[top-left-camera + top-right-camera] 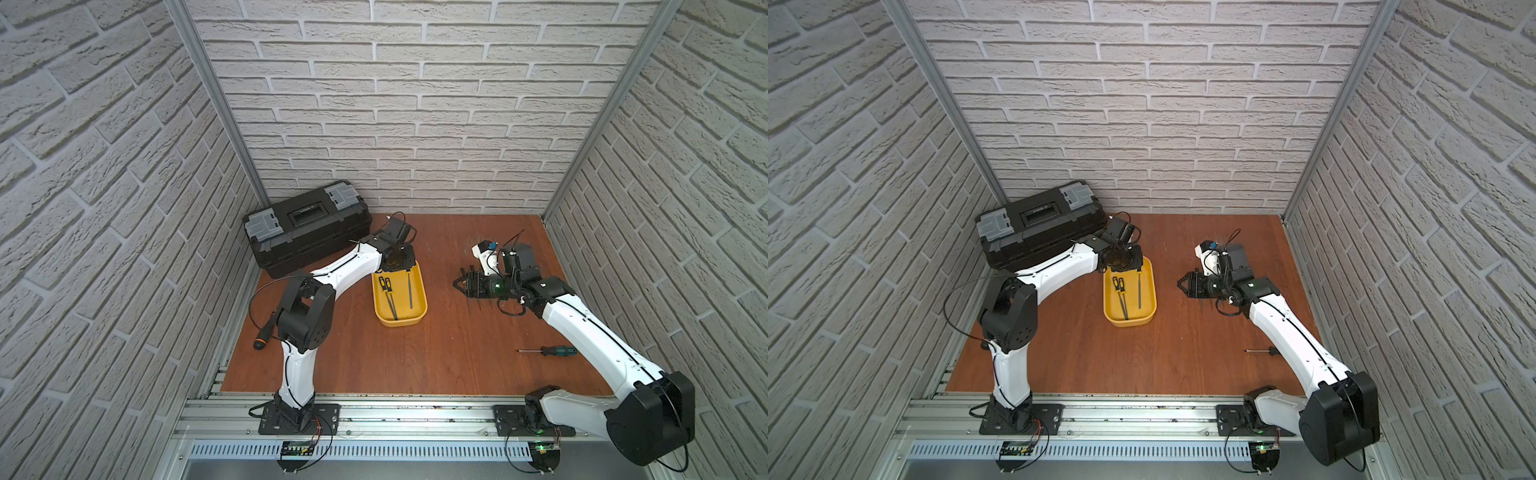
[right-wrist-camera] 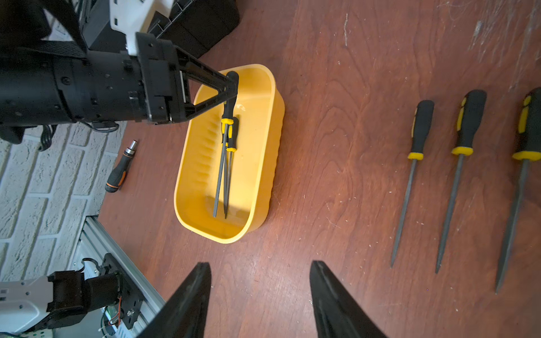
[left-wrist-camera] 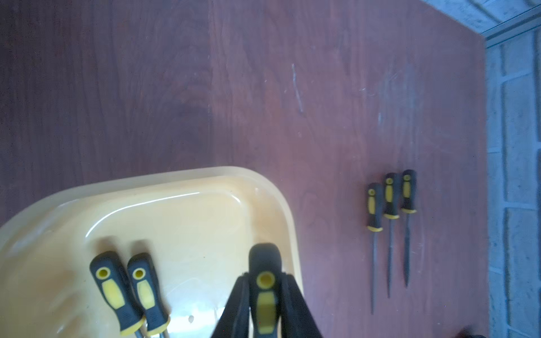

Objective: Take the file tool out of the storage box
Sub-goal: Pick up the file tool from the storage box.

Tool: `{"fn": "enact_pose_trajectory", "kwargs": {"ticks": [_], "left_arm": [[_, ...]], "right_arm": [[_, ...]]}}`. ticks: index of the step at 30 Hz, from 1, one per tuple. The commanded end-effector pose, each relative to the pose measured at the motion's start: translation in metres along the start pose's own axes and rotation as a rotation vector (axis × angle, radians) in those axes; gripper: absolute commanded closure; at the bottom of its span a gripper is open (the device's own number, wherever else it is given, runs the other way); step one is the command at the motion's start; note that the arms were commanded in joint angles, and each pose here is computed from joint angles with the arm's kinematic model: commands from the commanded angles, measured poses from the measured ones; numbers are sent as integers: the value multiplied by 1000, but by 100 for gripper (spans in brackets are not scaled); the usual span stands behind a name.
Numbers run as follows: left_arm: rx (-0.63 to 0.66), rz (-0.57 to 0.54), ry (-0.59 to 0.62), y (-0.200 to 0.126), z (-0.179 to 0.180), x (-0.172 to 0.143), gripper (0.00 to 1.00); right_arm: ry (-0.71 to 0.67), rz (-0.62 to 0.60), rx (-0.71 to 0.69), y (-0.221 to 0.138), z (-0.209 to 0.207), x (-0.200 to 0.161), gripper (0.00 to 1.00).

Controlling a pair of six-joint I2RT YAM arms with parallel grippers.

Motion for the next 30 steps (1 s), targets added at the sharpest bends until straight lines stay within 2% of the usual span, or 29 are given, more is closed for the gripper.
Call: {"fn": "enact_pose_trajectory", "kwargs": {"ticks": [1,14,17,24,30], "left_arm": [[-109,-49,-28,-19,-18,11,85],[-261,-91,-66,-53,-45,21,85],[-279,-103,-68,-60,-49,23,85],[-317,-117,-77,-71,-56,26,85],[-343,-116,-85,-74,-60,29,85]], "right_arm": [[17,-49,66,4,10,8,44],[25,-38,172,33,40,13,55],[24,-29,191,39,46,12,61],[11,-11,222,49,59,9,69],[0,-4,235,53,65,11,70]]}}
Point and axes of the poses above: each gripper's point midway between its finger pads, its own y axis out along the fingers, its own z axis along the line the jaws close on, x = y × z, the point moved 4 cm from there along -y, back along the fingers, and after that the axes turned 9 degrees about -y, right-handed, at the moved point
